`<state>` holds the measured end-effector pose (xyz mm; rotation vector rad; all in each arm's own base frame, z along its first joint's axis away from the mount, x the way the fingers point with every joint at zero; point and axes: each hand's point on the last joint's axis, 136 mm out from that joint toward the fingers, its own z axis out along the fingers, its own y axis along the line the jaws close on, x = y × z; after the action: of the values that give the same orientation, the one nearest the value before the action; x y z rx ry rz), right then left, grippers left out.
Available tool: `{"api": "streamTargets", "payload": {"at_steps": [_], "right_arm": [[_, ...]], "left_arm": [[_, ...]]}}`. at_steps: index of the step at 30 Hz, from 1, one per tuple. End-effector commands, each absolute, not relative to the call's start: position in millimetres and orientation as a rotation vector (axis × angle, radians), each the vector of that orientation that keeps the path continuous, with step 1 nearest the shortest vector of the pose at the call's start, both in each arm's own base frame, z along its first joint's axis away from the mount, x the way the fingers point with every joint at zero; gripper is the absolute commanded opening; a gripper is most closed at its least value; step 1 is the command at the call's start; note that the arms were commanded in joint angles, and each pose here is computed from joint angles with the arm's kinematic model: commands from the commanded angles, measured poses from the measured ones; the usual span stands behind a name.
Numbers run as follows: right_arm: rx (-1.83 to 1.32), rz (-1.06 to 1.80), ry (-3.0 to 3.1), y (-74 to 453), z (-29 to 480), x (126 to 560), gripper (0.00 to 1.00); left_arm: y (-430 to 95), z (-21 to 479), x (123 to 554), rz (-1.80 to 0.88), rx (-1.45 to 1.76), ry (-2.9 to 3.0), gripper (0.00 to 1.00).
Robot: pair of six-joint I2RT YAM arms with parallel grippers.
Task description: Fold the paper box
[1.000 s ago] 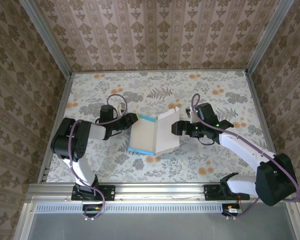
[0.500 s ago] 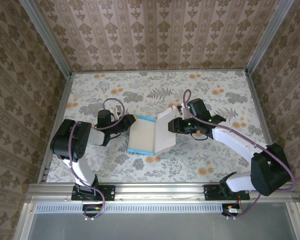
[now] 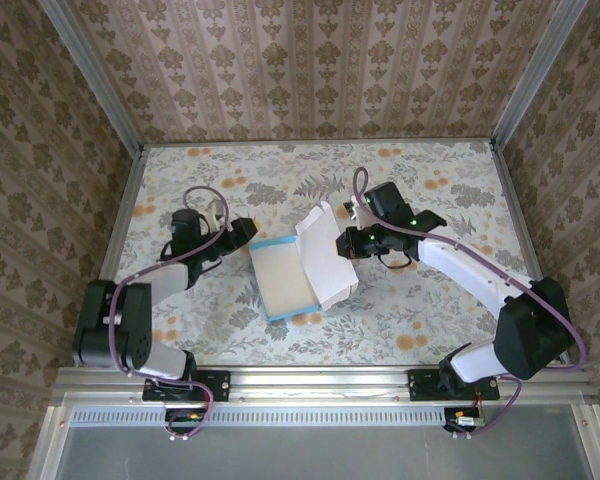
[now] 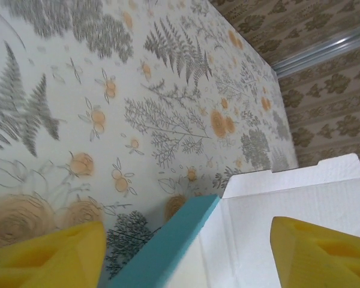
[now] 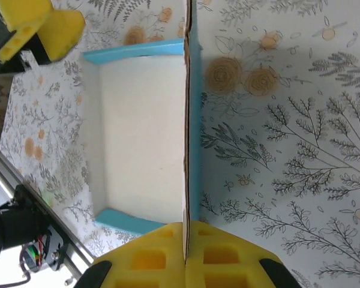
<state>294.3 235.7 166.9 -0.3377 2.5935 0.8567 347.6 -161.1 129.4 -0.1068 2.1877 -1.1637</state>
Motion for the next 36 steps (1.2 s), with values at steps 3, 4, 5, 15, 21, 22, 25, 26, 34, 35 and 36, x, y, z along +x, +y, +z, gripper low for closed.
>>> {"api": "streamTargets", "payload": {"at_steps": [3,4,5,15,21,22,25,26,34,35,36], "right_arm": [[-0.562,0.769,2.656,231,167,283,0.02],[-0.6,0.772,2.653,233,169,283,0.02],[-0.637,0.781,2.641,236,171,284,0.02],[-0.906,0.745,2.66,244,176,290,0.02],[-0.994,0.797,2.681,249,174,283,0.02],[-1.003,0.8,2.689,249,174,281,0.02],[-1.023,0.812,2.707,250,173,278,0.03],[-1.025,0.812,2.713,250,172,278,0.03],[-1.074,0.794,2.755,252,167,275,0.04],[-1.078,0.792,2.76,253,166,275,0.04],[-1.083,0.793,2.762,253,166,275,0.04]], "left_arm": [[-158,156,327,-1.037,0.165,2.24,0.78],[-161,160,324,-1.045,0.209,2.234,0.77],[-164,164,322,-1.055,0.248,2.23,0.77],[-197,168,313,-1.147,0.517,2.162,0.77],[-216,146,310,-1.095,0.681,2.186,0.77],[-216,146,313,-1.085,0.695,2.168,0.78],[-219,148,320,-1.064,0.748,2.124,0.79],[-221,147,322,-1.069,0.769,2.117,0.79],[-242,157,320,-1.228,0.915,1.966,0.7],[-244,159,318,-1.246,0.936,1.947,0.66],[-245,160,316,-1.258,0.95,1.938,0.63]]}}
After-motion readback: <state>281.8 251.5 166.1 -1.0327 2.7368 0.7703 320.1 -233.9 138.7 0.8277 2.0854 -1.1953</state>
